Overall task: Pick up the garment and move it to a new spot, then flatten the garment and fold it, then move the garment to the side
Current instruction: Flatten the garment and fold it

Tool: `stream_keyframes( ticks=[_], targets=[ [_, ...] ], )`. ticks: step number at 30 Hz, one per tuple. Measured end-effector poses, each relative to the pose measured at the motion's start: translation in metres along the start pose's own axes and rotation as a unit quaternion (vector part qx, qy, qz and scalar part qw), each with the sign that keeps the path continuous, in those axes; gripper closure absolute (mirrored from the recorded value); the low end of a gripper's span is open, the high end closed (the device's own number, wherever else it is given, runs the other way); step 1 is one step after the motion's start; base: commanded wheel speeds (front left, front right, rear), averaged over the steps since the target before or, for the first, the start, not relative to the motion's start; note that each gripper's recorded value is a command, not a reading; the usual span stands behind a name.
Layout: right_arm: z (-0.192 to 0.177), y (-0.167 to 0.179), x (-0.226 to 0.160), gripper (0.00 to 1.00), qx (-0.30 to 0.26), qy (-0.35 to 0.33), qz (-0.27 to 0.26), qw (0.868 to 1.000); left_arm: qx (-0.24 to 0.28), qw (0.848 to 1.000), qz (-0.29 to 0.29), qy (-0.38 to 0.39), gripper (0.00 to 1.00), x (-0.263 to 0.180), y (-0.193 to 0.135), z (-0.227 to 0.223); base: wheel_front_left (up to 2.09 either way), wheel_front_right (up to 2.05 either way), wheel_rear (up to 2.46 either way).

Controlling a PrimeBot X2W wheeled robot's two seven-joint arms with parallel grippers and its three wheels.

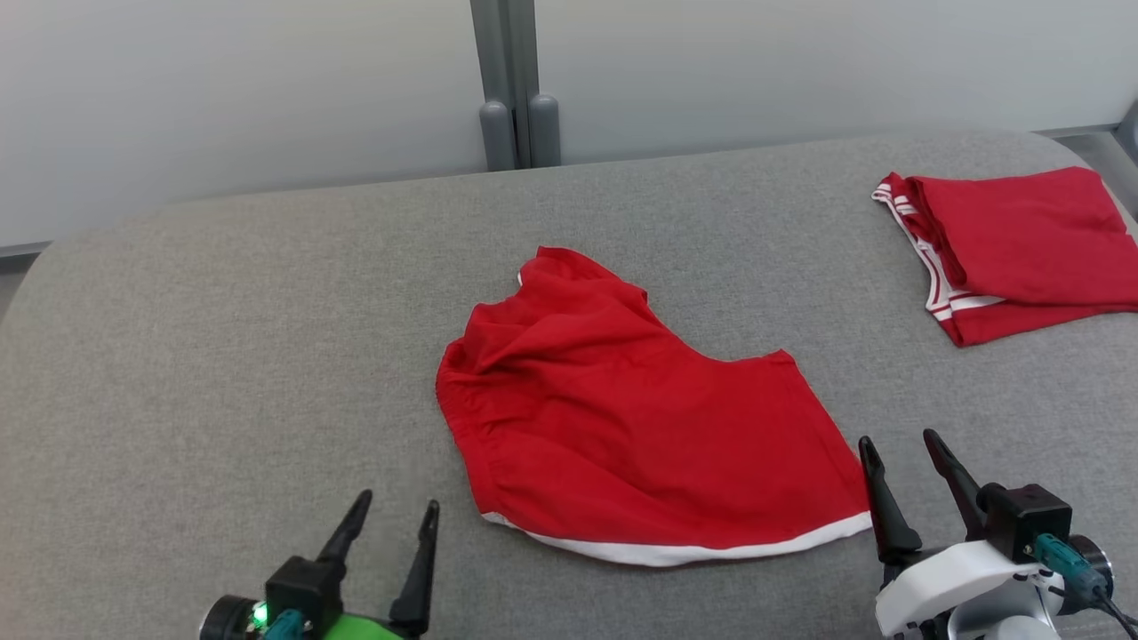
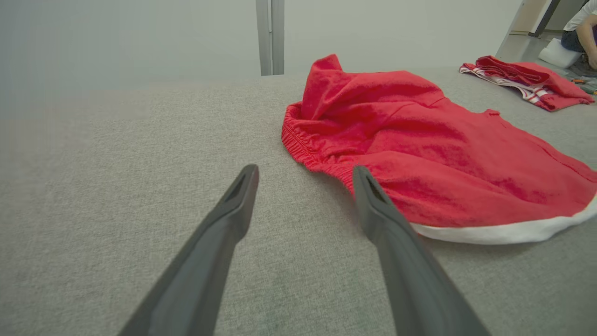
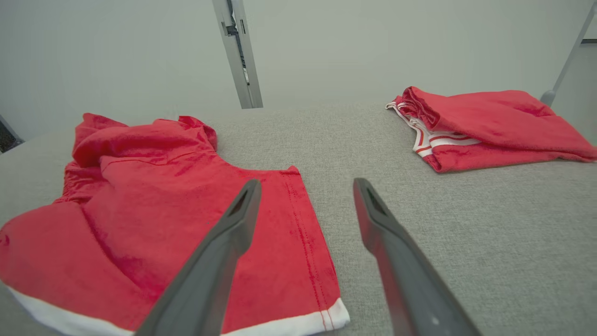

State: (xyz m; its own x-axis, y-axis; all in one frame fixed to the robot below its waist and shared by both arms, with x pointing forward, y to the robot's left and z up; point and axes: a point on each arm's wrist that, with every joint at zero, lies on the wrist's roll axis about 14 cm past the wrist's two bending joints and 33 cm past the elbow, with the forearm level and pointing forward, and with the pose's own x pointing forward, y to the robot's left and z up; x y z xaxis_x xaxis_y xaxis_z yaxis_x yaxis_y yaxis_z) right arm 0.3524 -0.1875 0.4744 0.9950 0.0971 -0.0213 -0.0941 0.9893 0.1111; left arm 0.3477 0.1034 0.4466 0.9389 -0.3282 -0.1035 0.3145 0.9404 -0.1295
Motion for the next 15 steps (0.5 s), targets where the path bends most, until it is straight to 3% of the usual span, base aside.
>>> stream_keyframes(
  ticks=[15],
  targets=[
    [-0.056,-0.017,0.01,0.0,0.009,0.093,-0.03,0.995,0.007,0.989,-0.103,0.11,0.0,0.03,-0.043,-0.059,0.0,0.0,0.0]
  ],
)
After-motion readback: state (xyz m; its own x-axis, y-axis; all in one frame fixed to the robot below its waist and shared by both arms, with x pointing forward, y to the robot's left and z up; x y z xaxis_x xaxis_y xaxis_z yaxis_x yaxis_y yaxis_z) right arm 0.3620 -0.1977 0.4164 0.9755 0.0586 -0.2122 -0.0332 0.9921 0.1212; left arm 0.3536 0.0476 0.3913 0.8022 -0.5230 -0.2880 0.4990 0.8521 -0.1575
